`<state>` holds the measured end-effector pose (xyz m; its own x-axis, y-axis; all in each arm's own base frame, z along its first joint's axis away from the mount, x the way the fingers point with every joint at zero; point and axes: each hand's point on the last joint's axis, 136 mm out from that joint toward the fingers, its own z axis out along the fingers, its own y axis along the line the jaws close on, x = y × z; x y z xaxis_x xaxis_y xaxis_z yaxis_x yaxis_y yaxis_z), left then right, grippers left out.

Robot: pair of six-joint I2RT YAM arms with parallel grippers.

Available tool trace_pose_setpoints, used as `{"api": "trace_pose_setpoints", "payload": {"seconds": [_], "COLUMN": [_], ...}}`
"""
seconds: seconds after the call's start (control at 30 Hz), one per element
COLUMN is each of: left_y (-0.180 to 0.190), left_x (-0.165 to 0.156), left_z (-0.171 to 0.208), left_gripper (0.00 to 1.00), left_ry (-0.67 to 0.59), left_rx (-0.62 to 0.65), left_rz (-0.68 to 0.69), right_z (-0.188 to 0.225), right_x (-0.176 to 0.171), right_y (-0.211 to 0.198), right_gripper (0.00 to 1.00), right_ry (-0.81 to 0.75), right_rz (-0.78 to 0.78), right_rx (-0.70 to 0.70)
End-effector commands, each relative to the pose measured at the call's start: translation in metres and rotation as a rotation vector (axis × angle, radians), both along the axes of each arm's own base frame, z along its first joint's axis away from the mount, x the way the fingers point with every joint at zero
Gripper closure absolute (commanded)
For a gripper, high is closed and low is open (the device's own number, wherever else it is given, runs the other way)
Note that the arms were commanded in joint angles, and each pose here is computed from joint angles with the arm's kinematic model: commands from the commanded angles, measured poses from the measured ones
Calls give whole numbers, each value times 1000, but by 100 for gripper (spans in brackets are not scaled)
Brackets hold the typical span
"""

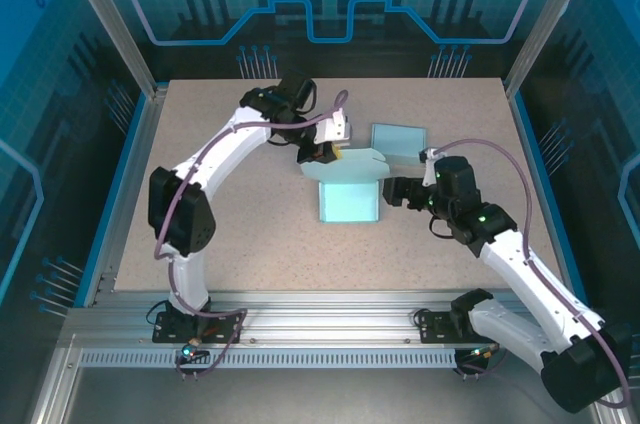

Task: Fold the paper box

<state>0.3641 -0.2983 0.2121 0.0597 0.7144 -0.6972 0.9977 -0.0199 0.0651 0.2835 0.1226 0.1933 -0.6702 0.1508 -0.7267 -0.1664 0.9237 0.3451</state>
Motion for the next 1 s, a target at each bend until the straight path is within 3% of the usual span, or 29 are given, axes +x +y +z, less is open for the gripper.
{"api": "trace_pose_setpoints", "payload": {"seconds": [0.0,0.17,0.5,0.53,0.6,0.67,0.73,0.8,0.9,0.97], "left_y": [9,10,1,2,4,7,10,13,25,38], "left_x": [-36,-25,-9,-7,-4,-4,-7,-8,2,6], "left_z": [-6,-21,-26,-24,-19,-10,5,18,37,48], "left_gripper": [96,92,76,69,68,56,52,36,23,22], "left_ry": [154,143,113,106,91,71,41,-11,-149,-206], "left_rx": [45,85,70,73,80,76,49,12,-50,-105], "left_rz": [-116,-86,-9,3,27,50,74,115,252,370], "right_z": [-1,-14,-29,-30,-31,-34,-36,-36,-33,-31], "right_x": [-1,0,-1,-1,-1,0,-1,-1,-3,-5], "right_y": [2,-2,6,8,7,2,-3,-6,-10,-15], "right_gripper": [4,3,0,0,0,0,0,0,0,0], "right_ry": [-6,16,48,48,50,54,53,39,4,-10], "right_rz": [24,3,44,51,51,27,9,2,-21,-50], "right_rx": [67,61,80,80,75,58,31,19,22,26]}}
